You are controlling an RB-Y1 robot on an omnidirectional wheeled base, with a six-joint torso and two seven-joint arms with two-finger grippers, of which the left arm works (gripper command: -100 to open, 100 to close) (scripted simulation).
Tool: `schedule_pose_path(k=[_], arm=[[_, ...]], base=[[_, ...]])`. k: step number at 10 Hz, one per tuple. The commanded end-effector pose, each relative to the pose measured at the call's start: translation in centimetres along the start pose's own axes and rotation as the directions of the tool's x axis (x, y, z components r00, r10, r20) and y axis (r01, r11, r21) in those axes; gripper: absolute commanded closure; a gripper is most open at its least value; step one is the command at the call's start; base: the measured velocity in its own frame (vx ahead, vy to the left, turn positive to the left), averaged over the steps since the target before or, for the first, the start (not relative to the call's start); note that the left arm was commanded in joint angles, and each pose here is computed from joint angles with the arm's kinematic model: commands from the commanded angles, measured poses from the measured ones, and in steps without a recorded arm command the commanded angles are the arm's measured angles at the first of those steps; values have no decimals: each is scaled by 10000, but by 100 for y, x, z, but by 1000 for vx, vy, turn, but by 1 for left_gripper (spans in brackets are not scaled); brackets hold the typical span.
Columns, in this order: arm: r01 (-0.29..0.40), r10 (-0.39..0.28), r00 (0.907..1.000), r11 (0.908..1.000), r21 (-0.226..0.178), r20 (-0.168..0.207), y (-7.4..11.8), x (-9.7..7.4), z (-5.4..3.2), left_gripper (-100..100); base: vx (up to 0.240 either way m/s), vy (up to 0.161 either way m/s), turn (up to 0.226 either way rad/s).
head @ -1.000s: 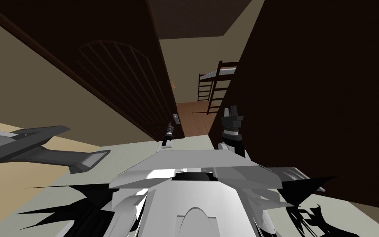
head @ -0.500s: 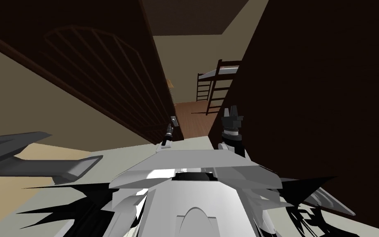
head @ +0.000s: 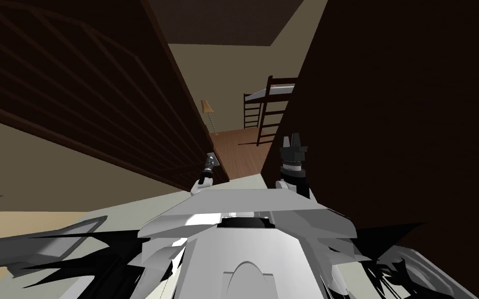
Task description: Pull the door open
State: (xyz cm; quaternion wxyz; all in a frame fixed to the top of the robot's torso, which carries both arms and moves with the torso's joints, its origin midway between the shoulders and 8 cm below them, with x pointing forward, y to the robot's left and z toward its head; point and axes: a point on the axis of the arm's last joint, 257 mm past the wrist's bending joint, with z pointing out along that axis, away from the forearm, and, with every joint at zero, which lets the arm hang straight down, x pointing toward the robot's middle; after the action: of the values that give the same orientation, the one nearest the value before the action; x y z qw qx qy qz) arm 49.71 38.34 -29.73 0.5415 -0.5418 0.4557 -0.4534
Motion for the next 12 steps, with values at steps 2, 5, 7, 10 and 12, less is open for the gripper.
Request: schedule_pose_path(k=[2, 5, 7, 10, 12], arm=[[6, -6, 9999, 10000, -8, 134, -2, -120, -2, -100], [6, -6, 9999, 10000, -8, 134, -2, -120, -2, 100], [6, -6, 9999, 10000, -8, 134, -2, -120, -2, 100], [-10, 10, 10000, 10000, -19, -36, 7, -120, -31, 100], [-9, 9, 9998, 10000, 4, -188, -1, -120, -52, 100]], base=[[147, 0, -69], [-24, 2, 1], [-14, -2, 3], [-107, 32, -91], [-210, 98, -161]])
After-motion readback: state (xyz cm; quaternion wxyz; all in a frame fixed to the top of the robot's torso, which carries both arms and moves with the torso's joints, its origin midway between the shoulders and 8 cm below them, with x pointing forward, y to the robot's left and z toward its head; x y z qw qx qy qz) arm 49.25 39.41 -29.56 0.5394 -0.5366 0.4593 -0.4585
